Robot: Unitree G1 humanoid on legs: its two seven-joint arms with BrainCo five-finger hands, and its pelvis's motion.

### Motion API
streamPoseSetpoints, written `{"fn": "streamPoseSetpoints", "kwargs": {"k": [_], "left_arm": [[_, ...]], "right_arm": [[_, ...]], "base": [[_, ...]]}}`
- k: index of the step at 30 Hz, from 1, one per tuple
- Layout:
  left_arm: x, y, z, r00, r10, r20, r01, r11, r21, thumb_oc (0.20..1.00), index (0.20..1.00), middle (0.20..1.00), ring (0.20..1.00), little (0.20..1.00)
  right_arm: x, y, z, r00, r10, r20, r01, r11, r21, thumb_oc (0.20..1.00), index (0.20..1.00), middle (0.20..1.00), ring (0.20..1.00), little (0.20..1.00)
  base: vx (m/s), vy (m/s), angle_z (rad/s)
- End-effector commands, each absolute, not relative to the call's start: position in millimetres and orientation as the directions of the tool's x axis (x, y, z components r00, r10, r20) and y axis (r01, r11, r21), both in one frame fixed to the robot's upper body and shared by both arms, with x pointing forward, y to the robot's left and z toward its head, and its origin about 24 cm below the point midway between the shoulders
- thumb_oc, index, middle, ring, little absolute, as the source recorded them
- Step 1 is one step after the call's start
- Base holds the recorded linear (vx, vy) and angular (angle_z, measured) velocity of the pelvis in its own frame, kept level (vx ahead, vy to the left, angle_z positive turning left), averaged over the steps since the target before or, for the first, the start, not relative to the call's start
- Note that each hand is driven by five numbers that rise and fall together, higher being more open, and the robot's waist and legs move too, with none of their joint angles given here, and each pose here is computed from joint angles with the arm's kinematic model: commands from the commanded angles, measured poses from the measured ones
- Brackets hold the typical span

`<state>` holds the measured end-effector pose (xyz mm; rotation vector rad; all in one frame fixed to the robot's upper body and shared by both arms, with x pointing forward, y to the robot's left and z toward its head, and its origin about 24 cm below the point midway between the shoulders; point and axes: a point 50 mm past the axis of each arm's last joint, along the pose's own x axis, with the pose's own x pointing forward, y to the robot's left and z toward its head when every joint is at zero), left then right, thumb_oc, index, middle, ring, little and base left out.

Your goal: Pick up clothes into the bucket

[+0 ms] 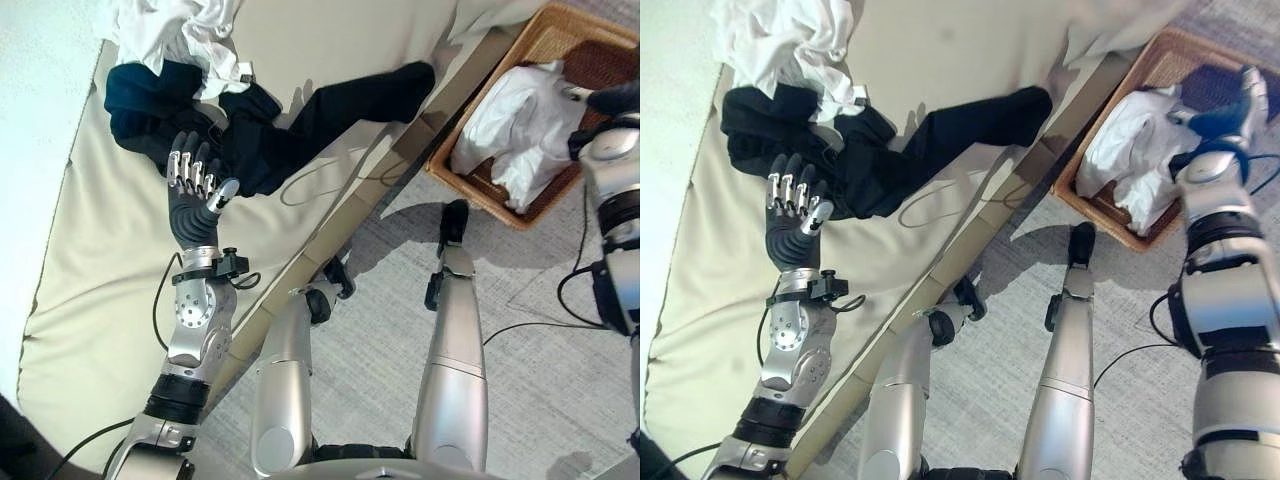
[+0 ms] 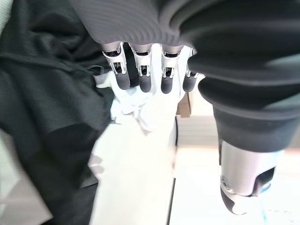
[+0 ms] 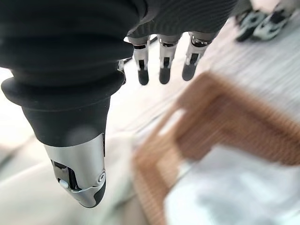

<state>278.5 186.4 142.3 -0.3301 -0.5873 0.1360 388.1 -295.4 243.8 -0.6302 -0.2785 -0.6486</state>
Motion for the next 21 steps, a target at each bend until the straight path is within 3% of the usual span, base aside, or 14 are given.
{"fn": "streamPoseSetpoints", "kwargs": {"k": [1, 6, 10, 14, 15, 21], "left_arm": [[270.3, 202.4, 131.2, 0.799, 0.3, 0.521, -0.146, 0.938, -0.315, 1.0, 1.0, 1.0, 1.0, 1.0], [274.5, 202.9, 113.7, 0.833, 0.293, 0.468, -0.201, 0.95, -0.238, 1.0, 1.0, 1.0, 1.0, 1.0], [279.9, 202.7, 87.3, 0.883, 0.265, 0.386, -0.269, 0.962, -0.045, 1.0, 1.0, 1.0, 1.0, 1.0], [281.8, 205.9, 79.1, 0.898, 0.235, 0.373, -0.297, 0.947, 0.119, 1.0, 1.0, 1.0, 1.0, 1.0], [284.6, 207.6, 79.6, 0.897, 0.215, 0.386, -0.319, 0.92, 0.23, 1.0, 1.0, 1.0, 1.0, 1.0], [295.9, 205.8, 92.7, 0.89, 0.135, 0.436, -0.325, 0.858, 0.397, 1.0, 1.0, 1.0, 1.0, 1.0]], "right_arm": [[378.9, -252.1, 199.1, 0.811, -0.329, 0.484, 0.54, 0.74, -0.401, 1.0, 1.0, 1.0, 1.0, 1.0], [360.8, -216.2, 148.3, 0.878, -0.223, 0.425, 0.391, 0.844, -0.366, 1.0, 1.0, 1.0, 1.0, 1.0], [338.2, -183.5, 103.8, 0.935, -0.133, 0.327, 0.227, 0.937, -0.266, 1.0, 1.0, 1.0, 1.0, 1.0], [331.2, -165.9, 99.0, 0.945, -0.059, 0.322, 0.139, 0.963, -0.231, 1.0, 1.0, 1.0, 1.0, 1.0], [328.8, -159.1, 95.3, 0.949, -0.059, 0.309, 0.112, 0.981, -0.159, 1.0, 1.0, 1.0, 1.0, 1.0], [323.6, -144.4, 95.4, 0.95, -0.026, 0.31, 0.054, 0.995, -0.079, 1.0, 1.0, 1.0, 1.0, 1.0]], "base": [[0.03, -0.056, 0.28], [0.07, -0.055, 0.34], [0.1, -0.006, 0.44], [0.08, 0.05, 0.59], [0.07, 0.06, 0.42], [0.1, 0.125, 0.52]]}}
